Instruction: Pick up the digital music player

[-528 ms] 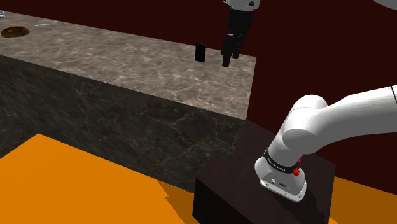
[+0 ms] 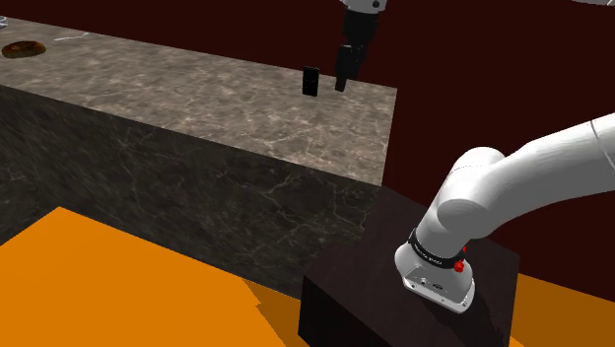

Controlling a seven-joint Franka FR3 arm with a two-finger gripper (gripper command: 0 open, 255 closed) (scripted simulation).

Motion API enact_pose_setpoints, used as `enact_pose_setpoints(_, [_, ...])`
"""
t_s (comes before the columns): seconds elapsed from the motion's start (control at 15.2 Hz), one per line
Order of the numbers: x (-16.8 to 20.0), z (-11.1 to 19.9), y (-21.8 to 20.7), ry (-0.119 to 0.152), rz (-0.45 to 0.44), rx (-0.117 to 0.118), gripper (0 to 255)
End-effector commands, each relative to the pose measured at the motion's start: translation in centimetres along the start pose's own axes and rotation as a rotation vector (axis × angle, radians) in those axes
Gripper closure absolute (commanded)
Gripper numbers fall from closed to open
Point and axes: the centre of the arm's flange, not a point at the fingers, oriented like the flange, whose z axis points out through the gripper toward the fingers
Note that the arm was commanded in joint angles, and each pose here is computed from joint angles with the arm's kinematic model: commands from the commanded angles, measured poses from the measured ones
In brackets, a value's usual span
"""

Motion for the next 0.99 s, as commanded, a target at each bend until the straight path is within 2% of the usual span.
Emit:
enact_pose_setpoints(0.0, [1.4,0.5,2.0,0.015,-0.020,-0.004,0])
enact_pose_setpoints(0.92, [12.7,1.5,15.1,0.115,-0.153,-0.021,0])
